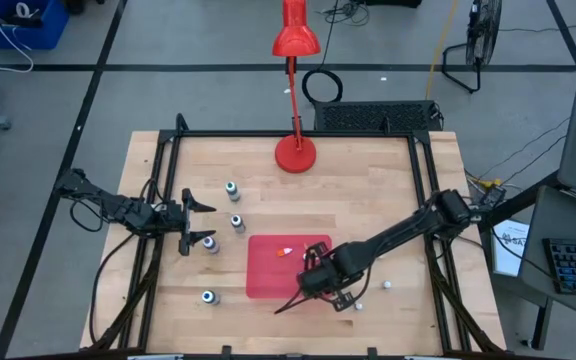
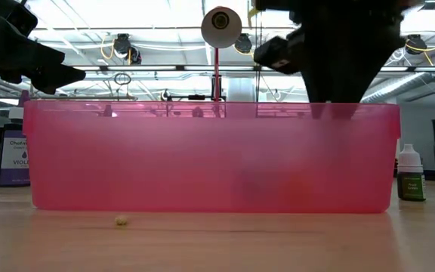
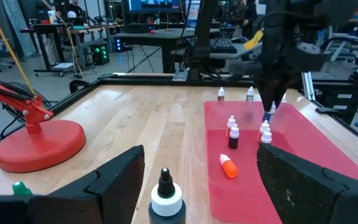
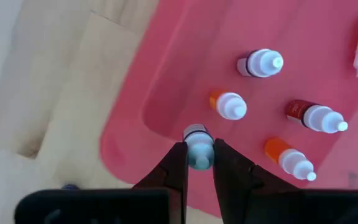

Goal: Pick & Place food coloring
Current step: Put the small blue food coloring bottle into the pink container, then put the small yellow food coloring bottle into the pink container

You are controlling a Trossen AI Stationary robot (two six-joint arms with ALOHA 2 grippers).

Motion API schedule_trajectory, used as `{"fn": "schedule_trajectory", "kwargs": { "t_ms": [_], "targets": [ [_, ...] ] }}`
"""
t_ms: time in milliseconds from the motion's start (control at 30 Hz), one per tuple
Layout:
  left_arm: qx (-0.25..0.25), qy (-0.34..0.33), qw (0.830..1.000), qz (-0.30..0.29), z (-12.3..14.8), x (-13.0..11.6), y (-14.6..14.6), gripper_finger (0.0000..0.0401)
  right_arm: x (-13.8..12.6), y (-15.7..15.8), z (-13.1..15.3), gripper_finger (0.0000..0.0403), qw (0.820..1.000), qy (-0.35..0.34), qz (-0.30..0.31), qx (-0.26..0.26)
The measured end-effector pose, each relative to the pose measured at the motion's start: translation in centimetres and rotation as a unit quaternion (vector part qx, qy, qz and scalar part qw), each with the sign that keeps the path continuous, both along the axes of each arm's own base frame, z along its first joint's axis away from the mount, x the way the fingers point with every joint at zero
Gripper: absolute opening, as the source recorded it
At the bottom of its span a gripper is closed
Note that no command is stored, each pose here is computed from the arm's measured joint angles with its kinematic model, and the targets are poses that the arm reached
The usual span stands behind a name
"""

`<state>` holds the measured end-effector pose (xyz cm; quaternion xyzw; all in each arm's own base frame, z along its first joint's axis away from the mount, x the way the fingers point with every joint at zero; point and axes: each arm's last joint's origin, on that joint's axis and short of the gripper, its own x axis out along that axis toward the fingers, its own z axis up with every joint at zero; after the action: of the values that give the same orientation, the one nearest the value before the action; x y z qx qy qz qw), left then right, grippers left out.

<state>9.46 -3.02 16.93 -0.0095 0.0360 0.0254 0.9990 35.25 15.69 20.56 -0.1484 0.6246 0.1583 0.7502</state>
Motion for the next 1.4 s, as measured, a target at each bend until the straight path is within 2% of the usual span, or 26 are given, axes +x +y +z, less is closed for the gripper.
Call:
{"fn": "schedule_trajectory", "kwargs": {
  "t_ms": [500,700,900,1167,1267,1400],
  "targets": [
    [0.0,0.0,1.0,0.0,0.0,0.0,0.0,0.0305,-0.1,-1.5,-3.2,0.0042,1.0,-0.009,-0.007,0.002],
    [0.0,-0.001,1.0,0.0,0.0,0.0,0.0,0.0305,-0.2,-1.5,-3.4,0.0083,1.0,-0.01,-0.022,0.006],
    [0.0,-0.001,1.0,0.0,0.0,0.0,0.0,0.0305,-0.5,-1.4,-2.4,0.0103,0.999,-0.023,-0.022,0.012],
    [0.0,0.0,1.0,0.0,0.0,0.0,0.0,0.0305,-1.6,-1.7,0.6,0.0102,0.998,-0.047,-0.021,0.021],
    [0.0,0.0,1.0,0.0,0.0,0.0,0.0,0.0305,-2.9,-2.4,2.2,0.0102,0.999,-0.034,-0.024,0.0],
    [0.0,0.0,1.0,0.0,0.0,0.0,0.0,0.0305,-5.3,-3.7,2.1,0.0103,0.996,-0.011,-0.05,-0.078]
  ]
}}
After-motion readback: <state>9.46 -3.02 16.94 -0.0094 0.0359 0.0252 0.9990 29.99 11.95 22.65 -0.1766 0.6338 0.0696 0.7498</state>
